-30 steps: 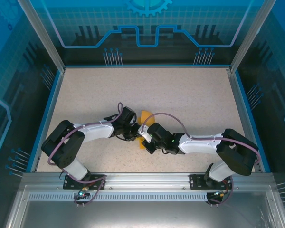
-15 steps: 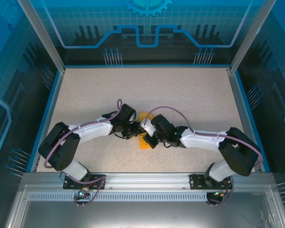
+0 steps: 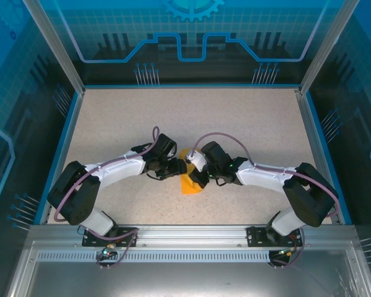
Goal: Fold a paper plane with a square sheet of paper (pick it up from the middle)
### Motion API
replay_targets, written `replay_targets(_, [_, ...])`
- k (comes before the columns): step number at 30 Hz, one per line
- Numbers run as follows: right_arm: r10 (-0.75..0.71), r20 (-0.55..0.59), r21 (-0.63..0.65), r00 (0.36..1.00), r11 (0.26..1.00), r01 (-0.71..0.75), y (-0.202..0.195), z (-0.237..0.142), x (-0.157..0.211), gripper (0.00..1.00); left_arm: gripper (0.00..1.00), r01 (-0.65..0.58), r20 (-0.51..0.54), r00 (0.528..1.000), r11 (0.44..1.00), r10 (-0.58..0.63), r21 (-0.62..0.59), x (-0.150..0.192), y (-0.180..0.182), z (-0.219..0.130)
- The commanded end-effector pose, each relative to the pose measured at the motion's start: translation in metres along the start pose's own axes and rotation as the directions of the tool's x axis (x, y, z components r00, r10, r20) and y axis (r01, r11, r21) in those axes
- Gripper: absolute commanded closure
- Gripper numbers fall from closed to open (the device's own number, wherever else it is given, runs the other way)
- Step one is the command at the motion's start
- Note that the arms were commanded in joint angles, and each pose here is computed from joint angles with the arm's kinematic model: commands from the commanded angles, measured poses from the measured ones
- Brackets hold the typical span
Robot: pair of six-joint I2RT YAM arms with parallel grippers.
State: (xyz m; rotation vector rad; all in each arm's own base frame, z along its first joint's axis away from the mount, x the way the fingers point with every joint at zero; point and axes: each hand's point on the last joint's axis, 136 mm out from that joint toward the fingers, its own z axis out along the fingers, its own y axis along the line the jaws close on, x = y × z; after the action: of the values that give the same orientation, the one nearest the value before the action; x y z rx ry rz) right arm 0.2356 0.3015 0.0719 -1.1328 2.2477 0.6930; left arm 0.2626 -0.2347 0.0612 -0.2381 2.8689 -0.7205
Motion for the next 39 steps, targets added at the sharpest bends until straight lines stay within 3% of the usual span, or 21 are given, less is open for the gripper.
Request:
replay_targets(1, [-0.006, -0.043, -0.06, 0.999, 0.998, 0.004, 0.005, -0.003, 0.007, 1.0, 0.43, -0.046, 0.025, 0.999, 0.999, 0.046, -0.004, -0.01, -0.006, -0.009])
replay_targets(16, [0.035, -0.138, -0.158, 0.99, 0.986, -0.056, 0.009, 0.001, 0.033, 1.0, 0.47, -0.105, 0.013, 0.994, 0.994, 0.105, 0.034, -0.026, -0.029, 0.001])
replay_targets(39, [0.096, -0.114, -0.11, 0.989, 0.988, -0.109, -0.015, 0.008, 0.021, 1.0, 0.61, -0.193, -0.034, 0.981, 0.981, 0.193, 0.017, -0.052, -0.047, 0.025])
